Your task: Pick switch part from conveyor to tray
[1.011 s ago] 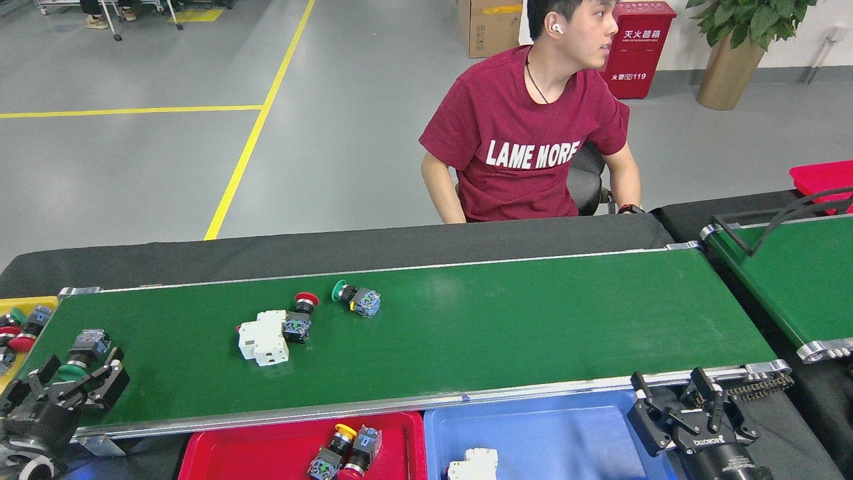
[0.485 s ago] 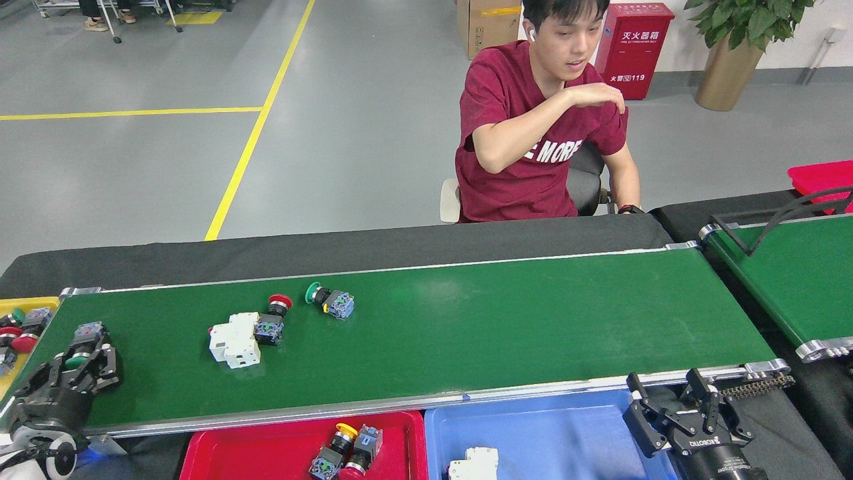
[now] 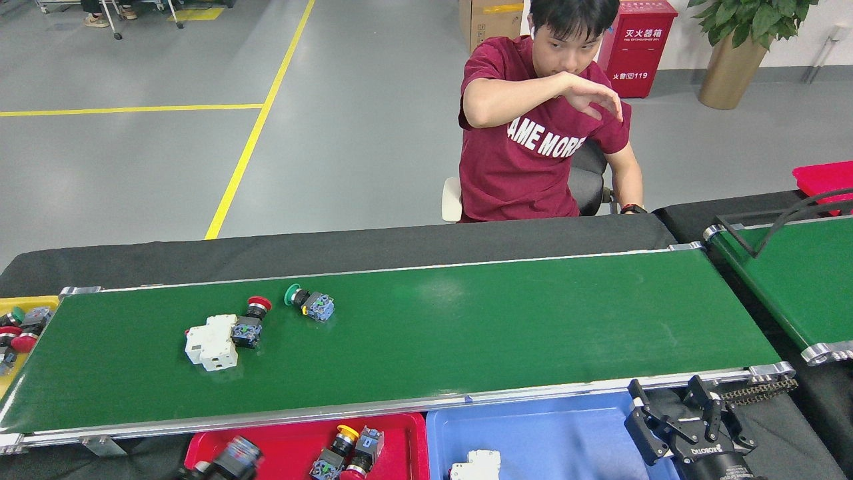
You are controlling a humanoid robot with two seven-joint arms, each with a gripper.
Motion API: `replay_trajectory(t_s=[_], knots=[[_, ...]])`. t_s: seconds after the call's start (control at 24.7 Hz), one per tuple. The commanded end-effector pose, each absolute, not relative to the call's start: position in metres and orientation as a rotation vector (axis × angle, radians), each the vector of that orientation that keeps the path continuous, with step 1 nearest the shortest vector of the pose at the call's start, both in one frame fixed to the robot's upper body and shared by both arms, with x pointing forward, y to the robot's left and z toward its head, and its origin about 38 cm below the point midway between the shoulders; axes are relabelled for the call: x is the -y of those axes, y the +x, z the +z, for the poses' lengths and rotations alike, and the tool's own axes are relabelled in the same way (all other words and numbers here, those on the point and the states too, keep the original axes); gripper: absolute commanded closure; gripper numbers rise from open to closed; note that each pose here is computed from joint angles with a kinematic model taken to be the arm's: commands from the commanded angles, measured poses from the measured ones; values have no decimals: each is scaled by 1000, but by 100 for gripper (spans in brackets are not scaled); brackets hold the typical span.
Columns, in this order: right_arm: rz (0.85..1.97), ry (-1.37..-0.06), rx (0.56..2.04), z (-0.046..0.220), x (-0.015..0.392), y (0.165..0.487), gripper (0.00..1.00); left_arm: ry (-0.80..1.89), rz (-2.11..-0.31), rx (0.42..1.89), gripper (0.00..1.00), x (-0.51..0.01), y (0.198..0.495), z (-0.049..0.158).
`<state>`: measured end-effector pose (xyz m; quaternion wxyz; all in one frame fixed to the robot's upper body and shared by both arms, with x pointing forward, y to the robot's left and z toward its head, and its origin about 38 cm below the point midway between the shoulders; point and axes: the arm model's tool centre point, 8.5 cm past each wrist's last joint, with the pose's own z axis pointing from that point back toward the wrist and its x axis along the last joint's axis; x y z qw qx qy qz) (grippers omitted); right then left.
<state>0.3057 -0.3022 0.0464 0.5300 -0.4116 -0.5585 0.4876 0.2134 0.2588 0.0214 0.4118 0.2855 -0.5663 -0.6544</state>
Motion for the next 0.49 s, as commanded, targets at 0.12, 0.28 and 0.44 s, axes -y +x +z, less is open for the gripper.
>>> replay_trajectory(t_s=[0.12, 0.28, 0.44], knots=[[1146, -1006, 1339, 51, 308, 300, 3, 806, -1527, 1385, 0, -267, 223, 29], [1145, -1004, 1342, 52, 307, 298, 3, 968, -1436, 1280, 0, -317, 230, 43], [1144, -1006, 1346, 53, 306, 298, 3, 1177, -1248, 1037, 1, -374, 236, 50]])
